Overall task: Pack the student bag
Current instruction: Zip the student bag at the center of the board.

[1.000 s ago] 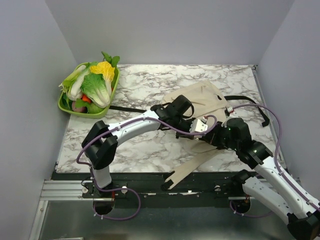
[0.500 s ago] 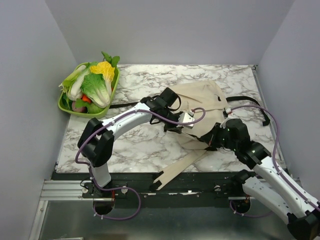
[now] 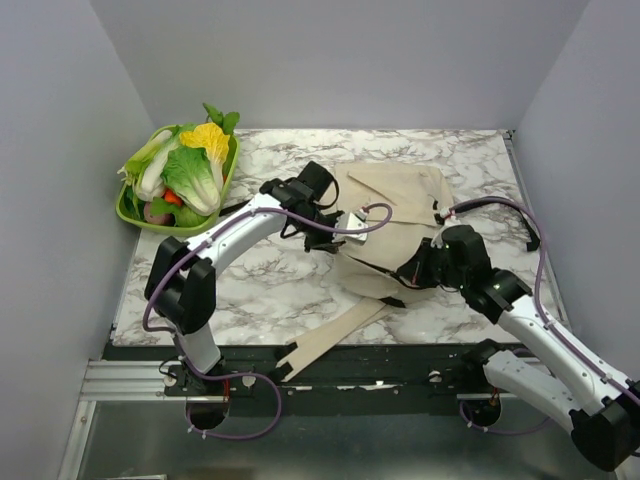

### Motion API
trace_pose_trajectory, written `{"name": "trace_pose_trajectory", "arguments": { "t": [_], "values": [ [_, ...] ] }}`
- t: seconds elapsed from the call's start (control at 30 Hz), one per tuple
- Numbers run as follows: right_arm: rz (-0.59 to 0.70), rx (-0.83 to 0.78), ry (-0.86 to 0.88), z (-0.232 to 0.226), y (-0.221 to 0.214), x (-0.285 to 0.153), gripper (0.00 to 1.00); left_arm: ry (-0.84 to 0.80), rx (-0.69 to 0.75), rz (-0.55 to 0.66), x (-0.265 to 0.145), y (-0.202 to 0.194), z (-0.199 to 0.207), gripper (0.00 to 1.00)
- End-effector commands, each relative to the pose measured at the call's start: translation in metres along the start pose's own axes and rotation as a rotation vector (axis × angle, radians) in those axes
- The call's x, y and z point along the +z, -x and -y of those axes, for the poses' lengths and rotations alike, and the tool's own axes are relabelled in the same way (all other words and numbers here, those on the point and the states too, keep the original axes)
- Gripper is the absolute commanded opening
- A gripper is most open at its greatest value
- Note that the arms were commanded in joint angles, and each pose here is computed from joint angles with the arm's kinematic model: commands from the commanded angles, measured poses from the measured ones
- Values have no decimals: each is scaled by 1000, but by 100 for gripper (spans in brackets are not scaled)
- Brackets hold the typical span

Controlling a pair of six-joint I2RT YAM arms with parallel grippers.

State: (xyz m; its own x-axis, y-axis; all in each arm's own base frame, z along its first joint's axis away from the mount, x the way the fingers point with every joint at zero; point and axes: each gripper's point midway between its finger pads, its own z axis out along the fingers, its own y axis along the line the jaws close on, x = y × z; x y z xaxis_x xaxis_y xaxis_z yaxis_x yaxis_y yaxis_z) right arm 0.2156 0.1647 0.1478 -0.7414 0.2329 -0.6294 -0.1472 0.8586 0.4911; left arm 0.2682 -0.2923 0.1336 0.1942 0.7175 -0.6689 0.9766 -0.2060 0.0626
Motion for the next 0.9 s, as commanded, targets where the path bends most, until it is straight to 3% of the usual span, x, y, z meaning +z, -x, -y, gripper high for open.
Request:
{"name": "trace_pose_trajectory", "arguments": {
  "t": [0.0, 0.17, 0.33, 0.53, 0.73, 0.87],
  "values": [
    [19, -29, 37, -12, 13, 0, 1, -35, 73, -31, -22, 30, 34, 1],
    [28, -58, -24, 3, 9, -9, 1, -29, 66, -107, -25, 5, 30, 0],
    [49, -81, -101, 22, 5, -24, 1, 10, -27, -206, -28, -65, 17, 0],
    [48, -71, -89, 20, 5, -24, 1, 101, -126, -254, -43, -113, -19, 0],
    [53, -65, -80, 17, 7, -21, 1, 263, -132, -244, -55, -109, -66, 0],
    [51, -61, -62, 13, 7, -19, 1, 262, -162, -122, -70, -60, -83, 1]
  ]
}}
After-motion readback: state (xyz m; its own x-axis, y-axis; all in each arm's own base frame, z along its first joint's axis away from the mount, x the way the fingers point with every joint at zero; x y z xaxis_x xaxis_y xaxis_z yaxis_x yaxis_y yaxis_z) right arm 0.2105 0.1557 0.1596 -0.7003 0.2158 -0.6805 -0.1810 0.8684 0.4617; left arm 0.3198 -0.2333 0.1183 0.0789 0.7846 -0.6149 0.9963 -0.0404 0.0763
